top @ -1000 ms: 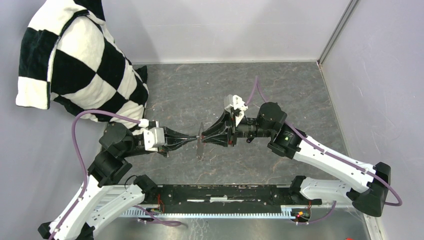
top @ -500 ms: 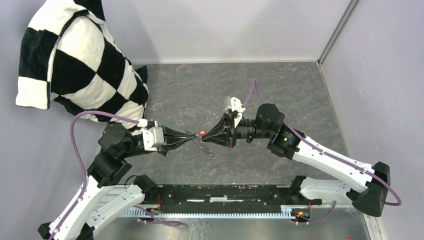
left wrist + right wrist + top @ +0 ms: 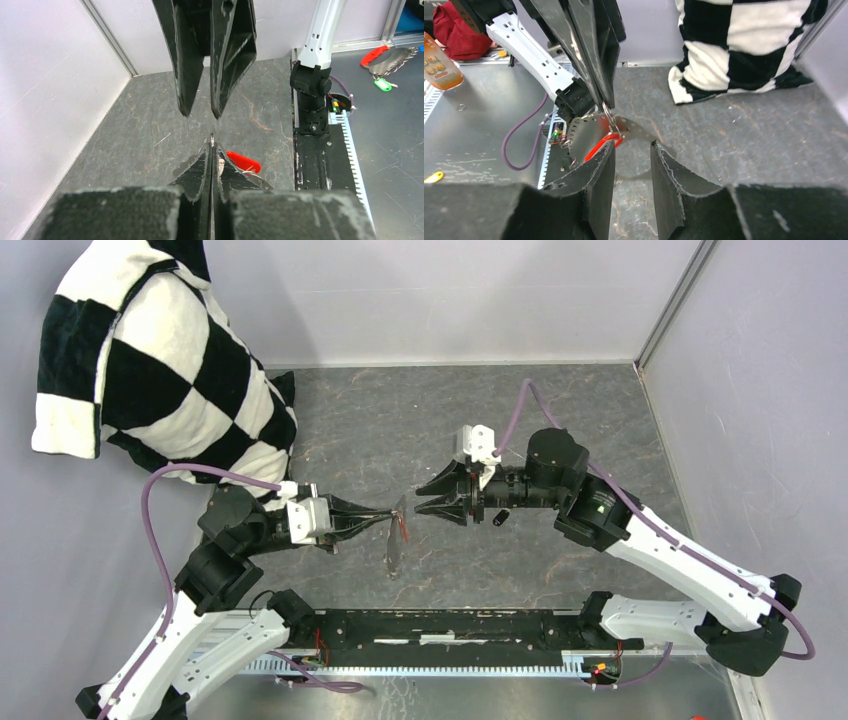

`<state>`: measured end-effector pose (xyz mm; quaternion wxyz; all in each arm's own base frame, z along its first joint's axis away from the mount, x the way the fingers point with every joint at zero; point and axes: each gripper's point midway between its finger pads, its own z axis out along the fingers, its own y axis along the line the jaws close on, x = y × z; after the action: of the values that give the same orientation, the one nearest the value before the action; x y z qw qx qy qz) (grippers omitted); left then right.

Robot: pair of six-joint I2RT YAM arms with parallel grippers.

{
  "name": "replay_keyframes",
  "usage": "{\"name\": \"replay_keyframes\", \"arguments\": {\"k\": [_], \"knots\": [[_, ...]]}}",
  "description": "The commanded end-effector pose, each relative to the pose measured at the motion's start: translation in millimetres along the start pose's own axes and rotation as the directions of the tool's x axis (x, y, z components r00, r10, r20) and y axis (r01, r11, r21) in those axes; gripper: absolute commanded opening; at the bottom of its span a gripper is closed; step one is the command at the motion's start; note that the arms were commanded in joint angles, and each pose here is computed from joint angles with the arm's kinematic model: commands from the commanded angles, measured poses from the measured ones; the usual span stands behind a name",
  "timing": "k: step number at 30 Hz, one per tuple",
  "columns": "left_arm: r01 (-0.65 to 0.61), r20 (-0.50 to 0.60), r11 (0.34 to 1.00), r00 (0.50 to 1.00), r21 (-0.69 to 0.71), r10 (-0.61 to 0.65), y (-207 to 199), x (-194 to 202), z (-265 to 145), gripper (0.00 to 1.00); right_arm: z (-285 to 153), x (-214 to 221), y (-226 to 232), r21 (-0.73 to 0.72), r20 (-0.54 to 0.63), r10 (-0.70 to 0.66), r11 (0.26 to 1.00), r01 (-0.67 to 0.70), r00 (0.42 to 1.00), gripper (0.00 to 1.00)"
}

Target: Put the keys on the keyring

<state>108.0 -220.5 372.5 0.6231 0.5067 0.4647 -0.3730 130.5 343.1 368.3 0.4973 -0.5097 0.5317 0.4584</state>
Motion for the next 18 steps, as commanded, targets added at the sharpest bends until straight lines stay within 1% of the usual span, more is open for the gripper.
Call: {"name": "replay_keyframes", "arguments": {"k": [1, 7, 12, 14, 15, 18], "knots": [[-0.053, 0.039, 0.998, 0.998, 0.024, 0.052, -2.8, -12.3, -0.4, 0.02, -3.6, -30.7, 5.0, -0.034, 0.089, -0.099, 0.994, 0.103, 0.991, 0.37], [-0.046, 0.039, 0.998, 0.998, 0.034, 0.045, -4.2, -14.2, -0.5, 0.02, 14.5, -27.8, 14.7, -0.141, 0.134, -0.074, 0.986, 0.093, 0.988, 0.35], [-0.049, 0.038, 0.998, 0.998, 0.034, 0.048, -4.3, -14.9, -1.1, 0.02, 20.9, -25.5, 18.2, -0.181, 0.162, -0.079, 0.978, 0.108, 0.984, 0.34], [-0.050, 0.038, 0.998, 0.998, 0.032, 0.048, -4.0, -14.8, -1.0, 0.02, 21.7, -23.6, 21.0, -0.199, 0.162, -0.052, 0.976, 0.084, 0.986, 0.33], [-0.048, 0.038, 0.998, 0.998, 0.033, 0.047, -4.1, -14.9, -1.0, 0.02, 22.3, -21.8, 21.2, -0.202, 0.158, -0.047, 0.976, 0.079, 0.986, 0.31], [-0.049, 0.042, 0.998, 0.998, 0.031, 0.048, -3.7, -15.8, -0.8, 0.02, 24.2, -17.5, 22.6, -0.215, 0.148, -0.038, 0.974, 0.070, 0.988, 0.23]]}}
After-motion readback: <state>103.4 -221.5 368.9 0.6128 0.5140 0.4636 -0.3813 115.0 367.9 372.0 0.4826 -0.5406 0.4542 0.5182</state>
